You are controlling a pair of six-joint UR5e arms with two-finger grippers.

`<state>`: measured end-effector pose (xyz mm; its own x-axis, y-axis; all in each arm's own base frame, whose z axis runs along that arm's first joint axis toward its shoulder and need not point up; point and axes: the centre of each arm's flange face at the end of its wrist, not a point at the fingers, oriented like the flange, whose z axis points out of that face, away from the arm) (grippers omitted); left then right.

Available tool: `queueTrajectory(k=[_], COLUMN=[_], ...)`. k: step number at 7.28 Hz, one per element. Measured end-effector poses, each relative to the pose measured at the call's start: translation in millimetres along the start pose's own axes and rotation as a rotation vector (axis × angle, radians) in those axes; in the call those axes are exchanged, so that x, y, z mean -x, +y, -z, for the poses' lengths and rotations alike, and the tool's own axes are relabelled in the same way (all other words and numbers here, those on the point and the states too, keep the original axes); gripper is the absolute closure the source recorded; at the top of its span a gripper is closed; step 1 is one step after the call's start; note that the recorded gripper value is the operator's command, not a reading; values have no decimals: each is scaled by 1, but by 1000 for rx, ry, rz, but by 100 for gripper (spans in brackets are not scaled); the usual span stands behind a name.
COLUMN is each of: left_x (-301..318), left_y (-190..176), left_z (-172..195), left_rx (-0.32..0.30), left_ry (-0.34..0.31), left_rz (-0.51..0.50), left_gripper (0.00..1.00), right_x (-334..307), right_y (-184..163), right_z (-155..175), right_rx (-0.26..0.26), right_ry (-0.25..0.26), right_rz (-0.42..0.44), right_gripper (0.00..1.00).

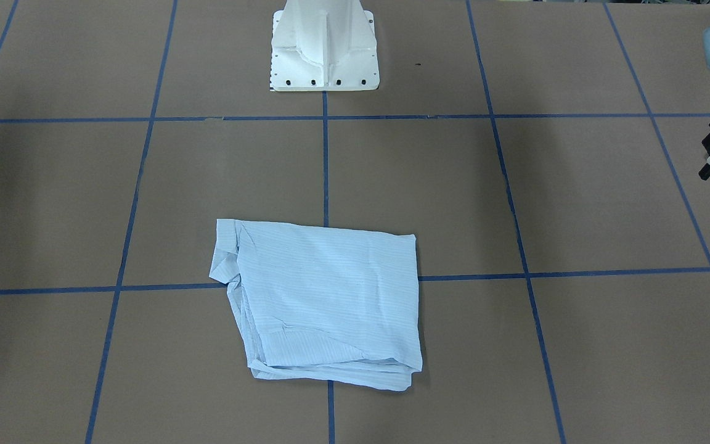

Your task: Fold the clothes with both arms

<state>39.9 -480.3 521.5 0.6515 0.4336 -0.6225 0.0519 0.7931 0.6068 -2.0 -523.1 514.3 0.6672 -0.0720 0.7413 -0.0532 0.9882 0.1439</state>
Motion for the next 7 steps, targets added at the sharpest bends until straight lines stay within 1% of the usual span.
queueTrajectory(k=[7], left_x=[0], left_y=[-2], left_z=[-1], left_rx=[-6], left_ry=[-4], left_rz=[-3], left_gripper=[0], right_x=[4], right_y=[2], right_z=[2], right_rx=[-4], right_ry=[2], right_rz=[8], right_gripper=[0])
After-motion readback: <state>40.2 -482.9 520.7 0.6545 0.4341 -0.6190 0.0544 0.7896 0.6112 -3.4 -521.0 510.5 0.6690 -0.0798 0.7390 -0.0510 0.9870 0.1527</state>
